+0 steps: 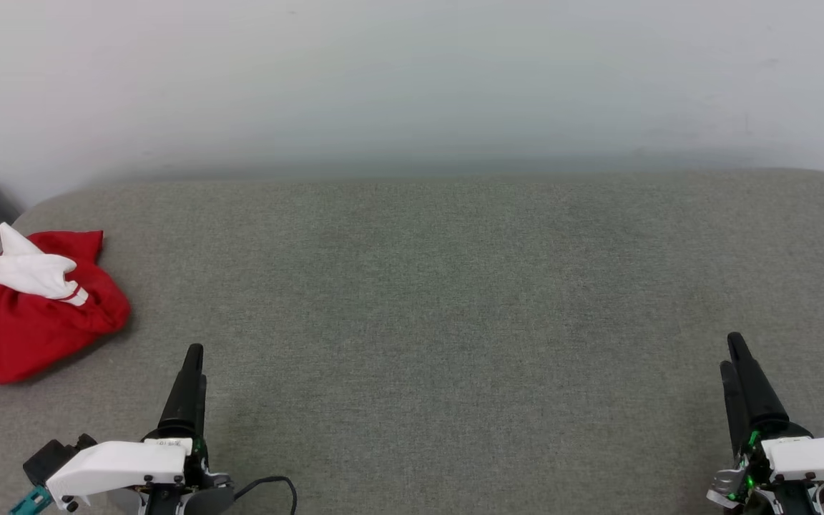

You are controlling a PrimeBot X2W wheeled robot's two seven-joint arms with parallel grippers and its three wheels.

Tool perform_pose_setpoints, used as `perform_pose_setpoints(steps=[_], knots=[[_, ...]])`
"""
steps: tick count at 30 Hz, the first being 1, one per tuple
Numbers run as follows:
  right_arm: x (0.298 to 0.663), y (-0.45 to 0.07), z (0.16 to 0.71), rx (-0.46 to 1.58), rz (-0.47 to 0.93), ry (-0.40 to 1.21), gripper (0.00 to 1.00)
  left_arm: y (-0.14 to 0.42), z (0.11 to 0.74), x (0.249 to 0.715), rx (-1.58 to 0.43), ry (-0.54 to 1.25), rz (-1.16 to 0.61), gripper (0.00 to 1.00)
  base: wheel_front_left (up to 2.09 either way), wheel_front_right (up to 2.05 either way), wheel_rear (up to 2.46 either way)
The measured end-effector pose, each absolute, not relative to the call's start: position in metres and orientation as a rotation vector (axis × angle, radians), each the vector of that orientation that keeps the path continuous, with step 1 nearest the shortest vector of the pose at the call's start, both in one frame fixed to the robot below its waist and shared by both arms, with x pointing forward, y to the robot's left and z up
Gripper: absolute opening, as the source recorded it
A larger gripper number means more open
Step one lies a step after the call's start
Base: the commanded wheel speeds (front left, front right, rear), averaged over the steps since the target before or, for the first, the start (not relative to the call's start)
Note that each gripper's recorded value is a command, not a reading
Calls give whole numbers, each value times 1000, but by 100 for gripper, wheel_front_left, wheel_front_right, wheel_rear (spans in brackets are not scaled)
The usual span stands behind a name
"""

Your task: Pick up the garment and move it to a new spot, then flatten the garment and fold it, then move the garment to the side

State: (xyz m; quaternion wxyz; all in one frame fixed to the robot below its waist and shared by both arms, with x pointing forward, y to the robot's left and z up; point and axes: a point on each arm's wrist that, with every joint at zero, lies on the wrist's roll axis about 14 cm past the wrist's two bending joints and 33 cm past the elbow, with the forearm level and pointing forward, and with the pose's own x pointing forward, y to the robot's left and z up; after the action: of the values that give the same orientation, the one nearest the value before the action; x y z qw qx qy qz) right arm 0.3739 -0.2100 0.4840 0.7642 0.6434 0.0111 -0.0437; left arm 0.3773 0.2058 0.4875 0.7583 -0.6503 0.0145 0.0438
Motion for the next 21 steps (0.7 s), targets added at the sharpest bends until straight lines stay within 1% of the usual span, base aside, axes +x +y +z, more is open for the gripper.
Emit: perform_pose_setpoints(steps=[12,21], knots=[[374,-208,504,1095,-55,-20,100,199,495,378,-1134,49,104,100,0,0,0],[371,-198,513,865,-12,-31,100,195,495,375,-920,60,114,100,0,0,0]])
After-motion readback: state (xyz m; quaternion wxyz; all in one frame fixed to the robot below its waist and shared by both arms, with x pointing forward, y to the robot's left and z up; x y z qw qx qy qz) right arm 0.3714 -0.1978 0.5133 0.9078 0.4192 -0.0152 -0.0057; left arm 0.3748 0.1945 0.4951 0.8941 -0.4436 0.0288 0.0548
